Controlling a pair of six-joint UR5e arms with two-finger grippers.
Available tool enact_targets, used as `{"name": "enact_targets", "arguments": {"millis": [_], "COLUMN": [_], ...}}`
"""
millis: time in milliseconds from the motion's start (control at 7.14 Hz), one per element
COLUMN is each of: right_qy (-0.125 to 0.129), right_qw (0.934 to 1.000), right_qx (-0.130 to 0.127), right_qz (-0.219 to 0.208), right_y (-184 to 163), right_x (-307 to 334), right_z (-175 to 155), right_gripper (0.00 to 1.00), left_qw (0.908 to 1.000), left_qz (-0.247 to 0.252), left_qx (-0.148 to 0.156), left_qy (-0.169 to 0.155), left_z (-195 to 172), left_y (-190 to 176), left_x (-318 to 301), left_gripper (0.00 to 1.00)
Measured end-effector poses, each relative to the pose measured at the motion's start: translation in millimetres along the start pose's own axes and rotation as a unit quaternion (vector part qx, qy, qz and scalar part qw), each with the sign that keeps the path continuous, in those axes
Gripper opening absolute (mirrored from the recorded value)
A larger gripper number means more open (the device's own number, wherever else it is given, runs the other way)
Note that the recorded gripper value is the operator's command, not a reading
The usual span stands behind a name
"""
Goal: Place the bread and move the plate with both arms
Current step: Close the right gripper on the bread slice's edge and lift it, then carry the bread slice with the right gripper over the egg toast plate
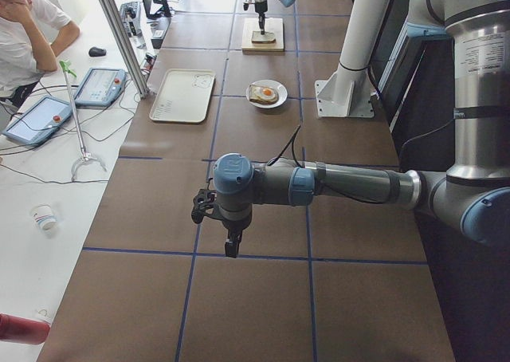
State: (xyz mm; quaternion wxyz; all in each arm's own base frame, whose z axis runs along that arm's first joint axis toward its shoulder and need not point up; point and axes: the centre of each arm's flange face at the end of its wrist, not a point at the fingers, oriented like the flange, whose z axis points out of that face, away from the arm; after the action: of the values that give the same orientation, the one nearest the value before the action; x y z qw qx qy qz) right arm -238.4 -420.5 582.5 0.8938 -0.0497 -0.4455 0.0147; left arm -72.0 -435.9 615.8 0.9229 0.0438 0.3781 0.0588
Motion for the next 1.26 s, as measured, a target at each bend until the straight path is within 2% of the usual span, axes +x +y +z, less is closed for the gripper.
{"name": "enact_targets", "arguments": {"millis": [280,420,700,981,1261], "right_qy": [-0.013,-0.028,-0.081,-0.131,-0.165], "right_qw": [0.9999,0.9994,0.9955,0.9889,0.9832], "right_qx": [-0.010,-0.015,-0.024,-0.018,-0.018], "right_qz": [-0.005,-0.013,-0.044,-0.068,-0.076], "right_y": [3.5,6.9,10.7,-0.3,-2.0], "right_x": [-6.4,-18.4,-61.3,-125.5,-223.5], "right_z": [-3.8,-13.0,-47.4,-80.1,-85.0], "right_gripper": [0.00,0.00,0.00,0.00,0.00], "left_qw": [1.0000,1.0000,0.9999,0.9995,0.9995], "left_qz": [0.000,0.000,-0.001,-0.003,-0.002], "left_qx": [0.000,0.000,0.000,0.001,0.002], "left_qy": [0.000,0.000,0.014,0.030,0.033], "left_z": [-0.4,-0.4,1.2,2.9,2.0], "left_y": [-0.1,0.0,-0.5,-0.7,-1.4], "left_x": [0.3,0.3,1.8,3.4,5.0], "left_gripper": [1.00,1.00,1.00,1.00,1.00]}}
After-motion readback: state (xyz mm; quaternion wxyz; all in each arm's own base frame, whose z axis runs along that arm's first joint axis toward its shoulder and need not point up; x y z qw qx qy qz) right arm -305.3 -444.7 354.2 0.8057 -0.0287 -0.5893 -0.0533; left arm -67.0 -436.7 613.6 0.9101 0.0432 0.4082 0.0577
